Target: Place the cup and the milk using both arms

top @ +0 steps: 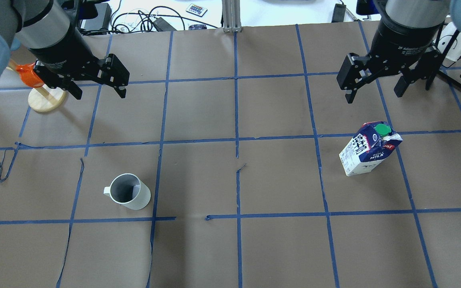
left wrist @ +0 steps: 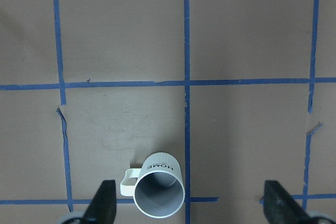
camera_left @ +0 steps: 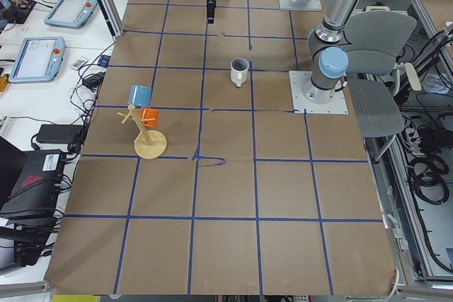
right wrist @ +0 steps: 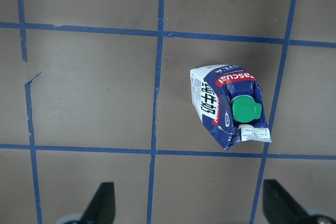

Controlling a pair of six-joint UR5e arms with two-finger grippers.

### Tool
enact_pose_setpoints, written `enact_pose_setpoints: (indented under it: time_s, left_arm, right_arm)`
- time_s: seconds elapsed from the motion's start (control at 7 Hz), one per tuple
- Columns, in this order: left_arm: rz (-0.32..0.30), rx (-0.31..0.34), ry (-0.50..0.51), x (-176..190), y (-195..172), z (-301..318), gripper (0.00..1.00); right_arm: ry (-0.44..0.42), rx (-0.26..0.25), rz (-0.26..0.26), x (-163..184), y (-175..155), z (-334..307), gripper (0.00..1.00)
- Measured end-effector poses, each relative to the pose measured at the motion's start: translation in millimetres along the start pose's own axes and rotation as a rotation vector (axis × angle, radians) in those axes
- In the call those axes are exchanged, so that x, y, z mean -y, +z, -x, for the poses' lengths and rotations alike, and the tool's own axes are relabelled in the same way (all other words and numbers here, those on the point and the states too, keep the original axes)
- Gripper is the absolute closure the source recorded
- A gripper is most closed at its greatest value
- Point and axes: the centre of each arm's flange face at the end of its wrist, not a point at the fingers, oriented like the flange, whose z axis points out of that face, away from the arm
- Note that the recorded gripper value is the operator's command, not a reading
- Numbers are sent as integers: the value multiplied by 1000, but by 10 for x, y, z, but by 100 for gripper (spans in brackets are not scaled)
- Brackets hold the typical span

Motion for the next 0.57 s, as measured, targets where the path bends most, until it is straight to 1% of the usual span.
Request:
enact_pose_setpoints:
  time_s: [0.57]
  left_arm:
    - [2, 0, 0, -2, 8, 0, 0]
  right_arm:
    - [-9, 10, -13, -17, -44, 25, 0]
